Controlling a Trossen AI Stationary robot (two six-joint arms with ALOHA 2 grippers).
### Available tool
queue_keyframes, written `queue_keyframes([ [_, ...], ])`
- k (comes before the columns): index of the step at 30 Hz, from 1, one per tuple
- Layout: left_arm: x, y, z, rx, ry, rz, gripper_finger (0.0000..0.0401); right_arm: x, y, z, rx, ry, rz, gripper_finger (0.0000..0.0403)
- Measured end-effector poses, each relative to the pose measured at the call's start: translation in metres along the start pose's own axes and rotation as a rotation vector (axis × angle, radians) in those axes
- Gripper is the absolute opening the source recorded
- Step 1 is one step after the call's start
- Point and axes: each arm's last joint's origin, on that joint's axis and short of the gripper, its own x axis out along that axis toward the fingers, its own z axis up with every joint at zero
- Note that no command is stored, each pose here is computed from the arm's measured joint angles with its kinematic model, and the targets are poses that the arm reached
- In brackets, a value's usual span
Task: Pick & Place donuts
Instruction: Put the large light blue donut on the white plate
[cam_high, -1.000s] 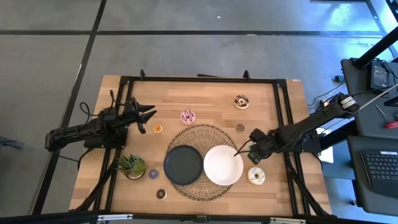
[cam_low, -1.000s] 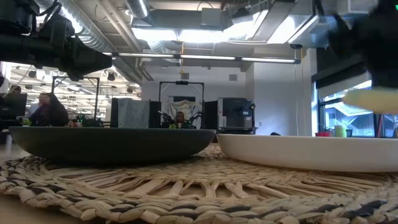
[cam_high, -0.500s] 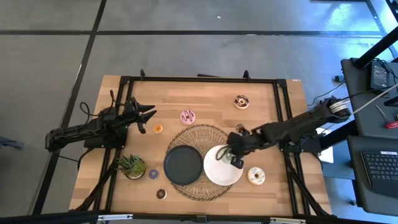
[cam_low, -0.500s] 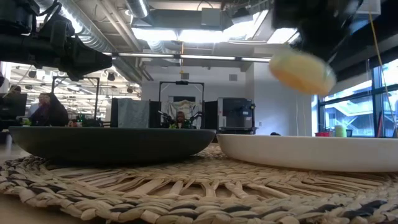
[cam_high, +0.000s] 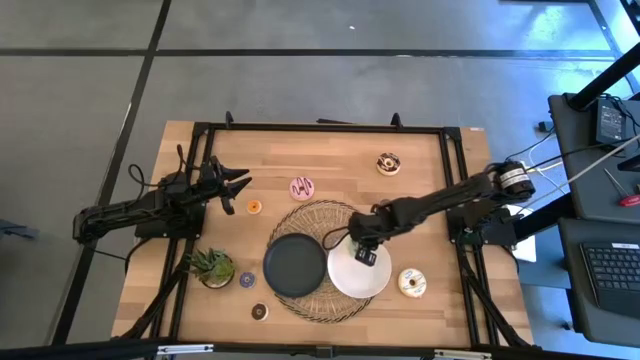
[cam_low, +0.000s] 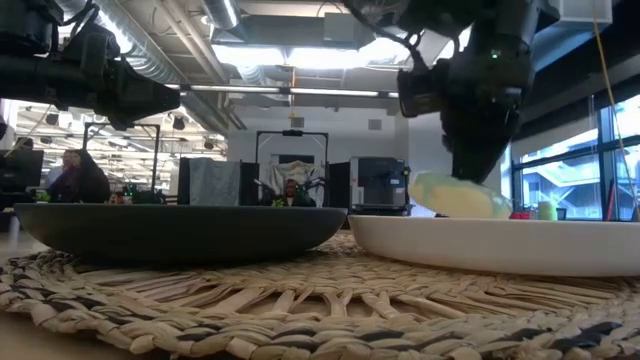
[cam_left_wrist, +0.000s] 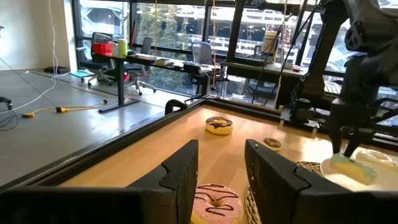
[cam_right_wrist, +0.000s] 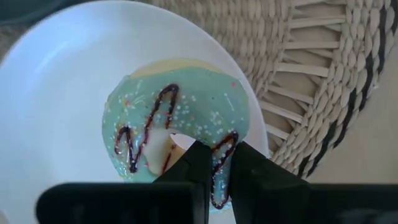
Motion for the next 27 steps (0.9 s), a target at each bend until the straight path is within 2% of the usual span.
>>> queue_keyframes([
  [15, 0.0, 0.0, 0.0, 0.0, 0.0, 0.0, 0.0127, 0.0007, -0.0006, -0.0001, -0.01, 0.008, 0.002, 0.0042],
  [21, 0.0, 0.0, 0.0, 0.0, 0.0, 0.0, 0.0127, 0.0006, 0.0009, -0.0013, -0.033, 0.044, 0.055, 0.008],
  [27, 0.0, 0.0, -0.0001, 0.0, 0.0, 0.0, 0.0127, 0.0007, 0.0003, -0.0009, -0.028, 0.031, 0.035, 0.0123],
])
